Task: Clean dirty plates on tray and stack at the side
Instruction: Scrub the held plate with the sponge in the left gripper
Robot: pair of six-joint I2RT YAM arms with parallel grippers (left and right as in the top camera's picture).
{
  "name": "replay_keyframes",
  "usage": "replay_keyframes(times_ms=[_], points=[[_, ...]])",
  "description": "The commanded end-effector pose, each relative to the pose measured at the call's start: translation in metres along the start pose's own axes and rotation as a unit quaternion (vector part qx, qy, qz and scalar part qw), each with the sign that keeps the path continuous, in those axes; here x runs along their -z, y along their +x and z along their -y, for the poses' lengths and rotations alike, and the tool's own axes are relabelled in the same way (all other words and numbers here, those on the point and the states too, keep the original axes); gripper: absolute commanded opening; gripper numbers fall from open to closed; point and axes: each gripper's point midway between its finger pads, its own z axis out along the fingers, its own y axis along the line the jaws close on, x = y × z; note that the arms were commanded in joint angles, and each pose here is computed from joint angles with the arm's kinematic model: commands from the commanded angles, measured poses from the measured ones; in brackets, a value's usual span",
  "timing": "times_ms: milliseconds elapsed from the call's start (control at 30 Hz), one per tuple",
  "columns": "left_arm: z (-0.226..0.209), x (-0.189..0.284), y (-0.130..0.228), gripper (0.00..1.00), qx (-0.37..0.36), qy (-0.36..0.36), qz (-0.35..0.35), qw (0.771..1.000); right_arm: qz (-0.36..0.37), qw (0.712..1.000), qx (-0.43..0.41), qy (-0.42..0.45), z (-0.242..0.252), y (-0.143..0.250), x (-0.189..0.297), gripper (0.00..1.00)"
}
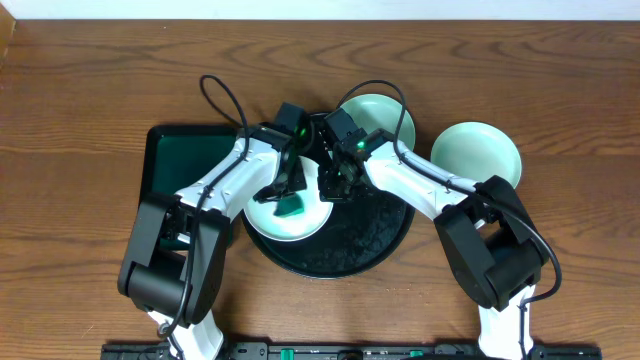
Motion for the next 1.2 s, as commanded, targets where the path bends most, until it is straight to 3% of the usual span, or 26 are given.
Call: replay_keyframes(times_ms=[0,100,167,267,367,433,567,733,800,867,1167], points=[[-0.051,-0.008,-0.005,0.07,0.06,-0.127,0.034,0.989,0.001,1.0,-0.001,0.018,0.007,-0.001,-0.002,0.01],[-0.033,-0.01,0.018,0.07,0.039,-0.082,-0.025,0.996,0.001,1.0,-0.001,0.018,0.007,-0.002,-0.002,0.01],[-0.004,-0.01,0.04,0.07,-0.022,0.0,-0.087,0.996,0.001,1.0,-0.001,0.018,0.007,-0.001,-0.002,0.01],[0.046,0.005,0.072,0.07,-0.144,0.16,-0.16,0.963,0.001,1.0,-0.001,0.018,0.007,-0.001,-0.002,0.01],[0.063,0.016,0.085,0.07,-0.198,0.223,-0.177,0.938,0.0,1.0,-0.001,0.017,0.006,-0.001,-0.002,0.01],[0.065,0.015,0.081,0.07,-0.213,0.229,-0.165,0.935,-0.001,1.0,-0.001,0.015,0.006,-0.001,-0.002,0.01],[0.057,0.0,0.046,0.07,-0.195,0.173,-0.092,0.961,-0.001,1.0,-0.001,0.016,0.006,-0.001,-0.002,0.01],[0.011,-0.014,-0.002,0.07,-0.064,0.032,-0.003,0.997,-0.001,1.0,-0.002,0.016,0.007,-0.001,-0.002,0.01],[-0.018,-0.013,-0.023,0.07,0.009,-0.046,0.052,0.998,0.0,1.0,-0.002,0.016,0.006,-0.001,-0.002,0.01],[-0.033,-0.008,-0.035,0.07,0.034,-0.087,0.087,0.992,0.0,1.0,-0.002,0.016,0.006,-0.001,-0.002,0.01],[-0.044,0.007,-0.027,0.07,0.024,-0.121,0.06,0.991,0.0,1.0,0.0,0.015,0.006,-0.001,-0.002,0.01]])
